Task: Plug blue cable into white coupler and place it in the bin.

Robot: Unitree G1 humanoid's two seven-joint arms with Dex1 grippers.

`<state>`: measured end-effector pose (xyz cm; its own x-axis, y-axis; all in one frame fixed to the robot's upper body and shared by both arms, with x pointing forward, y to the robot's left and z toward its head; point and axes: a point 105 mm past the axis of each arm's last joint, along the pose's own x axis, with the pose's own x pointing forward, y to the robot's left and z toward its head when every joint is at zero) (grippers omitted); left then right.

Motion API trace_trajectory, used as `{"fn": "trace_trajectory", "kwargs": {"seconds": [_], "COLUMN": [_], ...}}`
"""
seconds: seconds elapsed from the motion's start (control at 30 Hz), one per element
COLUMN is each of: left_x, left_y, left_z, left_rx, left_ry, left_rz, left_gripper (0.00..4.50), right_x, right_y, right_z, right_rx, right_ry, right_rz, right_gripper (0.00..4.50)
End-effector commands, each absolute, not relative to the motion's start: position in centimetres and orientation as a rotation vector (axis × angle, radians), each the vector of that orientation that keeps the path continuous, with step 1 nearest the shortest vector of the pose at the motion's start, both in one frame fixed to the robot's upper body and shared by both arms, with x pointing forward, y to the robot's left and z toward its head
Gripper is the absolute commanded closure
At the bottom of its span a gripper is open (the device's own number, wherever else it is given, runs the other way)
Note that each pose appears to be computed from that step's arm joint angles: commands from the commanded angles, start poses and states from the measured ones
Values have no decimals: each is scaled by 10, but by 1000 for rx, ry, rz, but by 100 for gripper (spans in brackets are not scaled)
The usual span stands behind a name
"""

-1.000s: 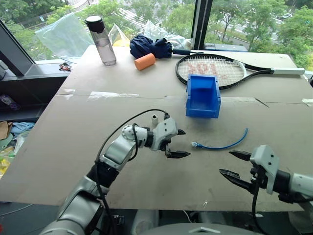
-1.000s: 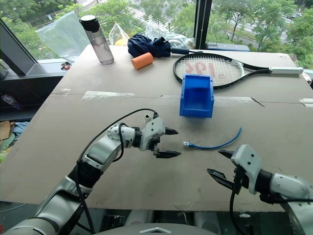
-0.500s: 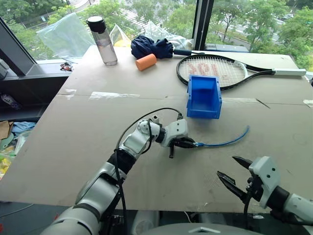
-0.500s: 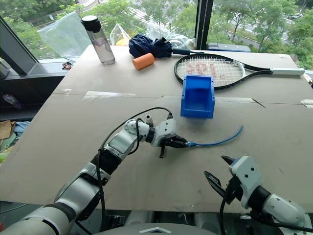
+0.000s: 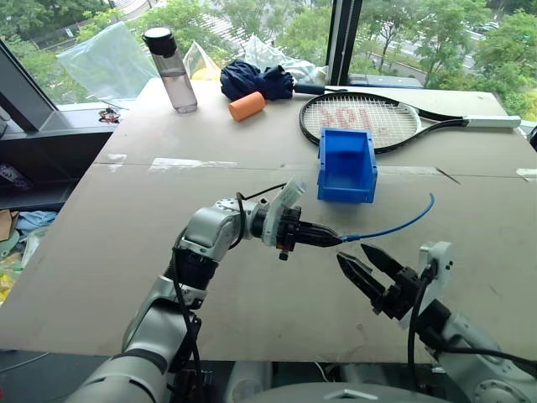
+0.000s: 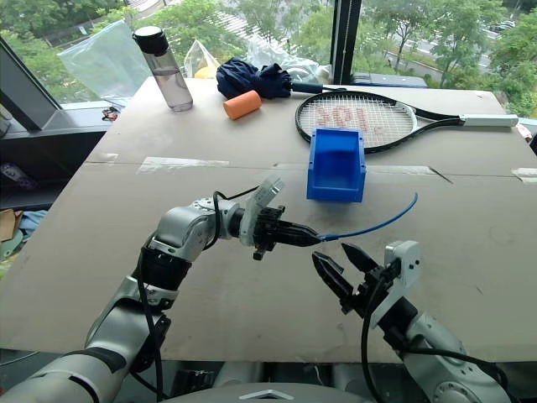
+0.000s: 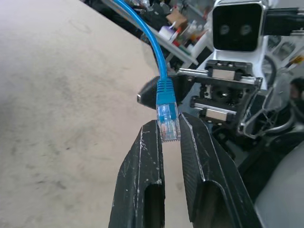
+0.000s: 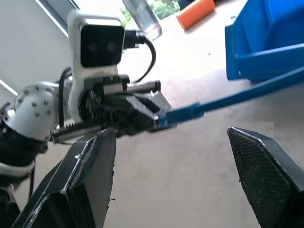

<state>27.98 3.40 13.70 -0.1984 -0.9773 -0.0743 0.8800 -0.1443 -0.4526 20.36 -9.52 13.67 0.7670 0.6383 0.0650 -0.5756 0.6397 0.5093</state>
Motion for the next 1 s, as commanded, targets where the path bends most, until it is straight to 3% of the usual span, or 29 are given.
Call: {"fn": "trace_trajectory", "kwargs": {"seconds": [0.03, 0.13, 0.3, 0.33, 0.5, 0.6, 0.7, 0.8, 1.0], "left_x": [272, 269, 267, 268, 272, 282, 304, 317, 335], "left_y": [32, 33, 36, 36, 40, 58, 105, 147, 174], "left_z": [154, 159, 166, 167, 172, 179, 175, 156, 129], "left_rx": [-326, -353, -383, -392, -350, -318, -198, 79, 249], "left_ry": [426, 419, 401, 394, 315, 232, 139, 100, 105], "left_rz": [-1737, -1729, -1710, -1702, -1634, -1490, -1156, -929, -777], "left_gripper": [446, 450, 450, 450, 450, 312, 165, 33, 33], "right_x": [209, 213, 212, 212, 212, 215, 221, 227, 234], "right_y": [-91, -91, -88, -87, -87, -89, -97, -101, -97], "right_z": [159, 169, 174, 174, 176, 179, 185, 180, 175], "right_rx": [618, 679, 701, 703, 721, 745, 783, 782, 773], "right_ry": [67, 45, 59, 65, 71, 50, 11, 17, 30], "right_rz": [750, 785, 832, 842, 866, 866, 847, 833, 844], "right_gripper": [74, 163, 414, 445, 445, 450, 450, 450, 450]}}
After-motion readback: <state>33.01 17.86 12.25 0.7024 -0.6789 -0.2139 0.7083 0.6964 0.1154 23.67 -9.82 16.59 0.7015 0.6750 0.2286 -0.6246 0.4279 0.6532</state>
